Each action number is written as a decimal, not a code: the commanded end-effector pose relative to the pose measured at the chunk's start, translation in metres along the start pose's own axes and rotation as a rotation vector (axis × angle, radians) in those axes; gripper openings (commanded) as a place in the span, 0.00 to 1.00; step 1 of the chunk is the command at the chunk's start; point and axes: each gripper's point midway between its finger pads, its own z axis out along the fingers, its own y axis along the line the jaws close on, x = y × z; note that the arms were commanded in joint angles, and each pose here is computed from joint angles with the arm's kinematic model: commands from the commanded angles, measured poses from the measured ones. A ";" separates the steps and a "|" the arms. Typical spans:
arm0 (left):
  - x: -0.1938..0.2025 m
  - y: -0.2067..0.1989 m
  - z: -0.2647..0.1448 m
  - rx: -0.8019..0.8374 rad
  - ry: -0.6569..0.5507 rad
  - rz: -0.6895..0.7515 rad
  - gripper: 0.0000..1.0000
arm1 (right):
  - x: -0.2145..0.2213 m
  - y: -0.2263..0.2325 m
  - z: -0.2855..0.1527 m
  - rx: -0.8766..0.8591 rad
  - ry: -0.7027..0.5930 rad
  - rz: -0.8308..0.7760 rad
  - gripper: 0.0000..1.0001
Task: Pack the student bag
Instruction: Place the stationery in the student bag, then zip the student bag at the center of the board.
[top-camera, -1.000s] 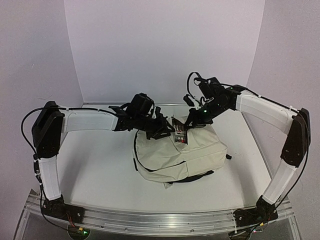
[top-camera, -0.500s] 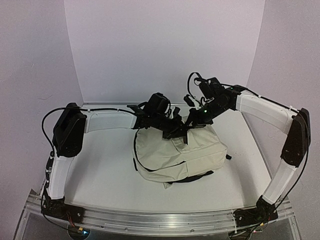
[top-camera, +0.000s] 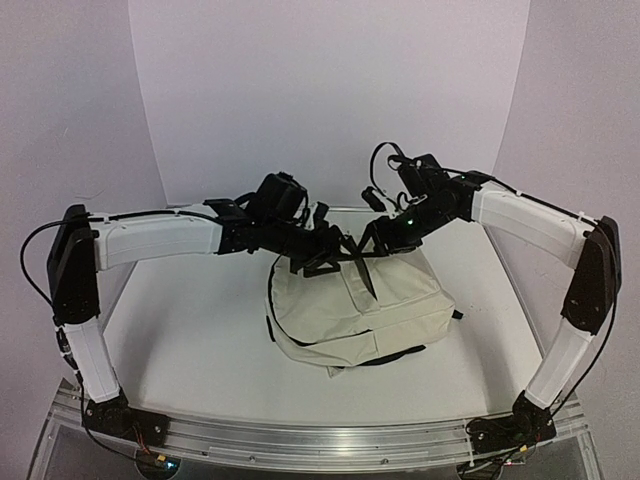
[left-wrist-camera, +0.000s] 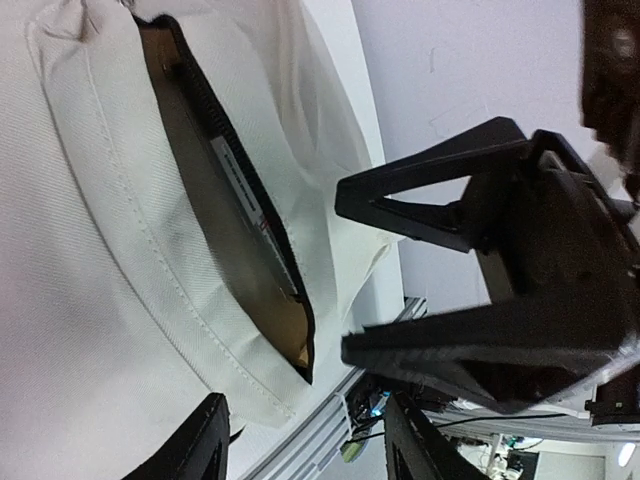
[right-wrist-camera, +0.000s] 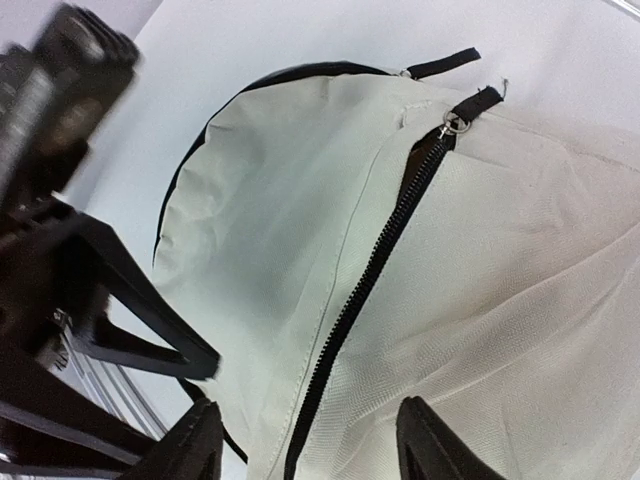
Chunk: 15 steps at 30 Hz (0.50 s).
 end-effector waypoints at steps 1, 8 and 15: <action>-0.011 0.021 -0.031 -0.169 -0.111 -0.016 0.54 | -0.015 0.014 -0.028 -0.033 -0.076 -0.126 0.60; -0.028 0.043 -0.015 -0.359 -0.108 -0.025 0.46 | 0.013 -0.008 -0.004 0.026 0.011 -0.182 0.38; -0.041 0.045 0.021 -0.400 -0.076 0.001 0.48 | 0.055 -0.032 0.034 0.037 0.148 -0.107 0.23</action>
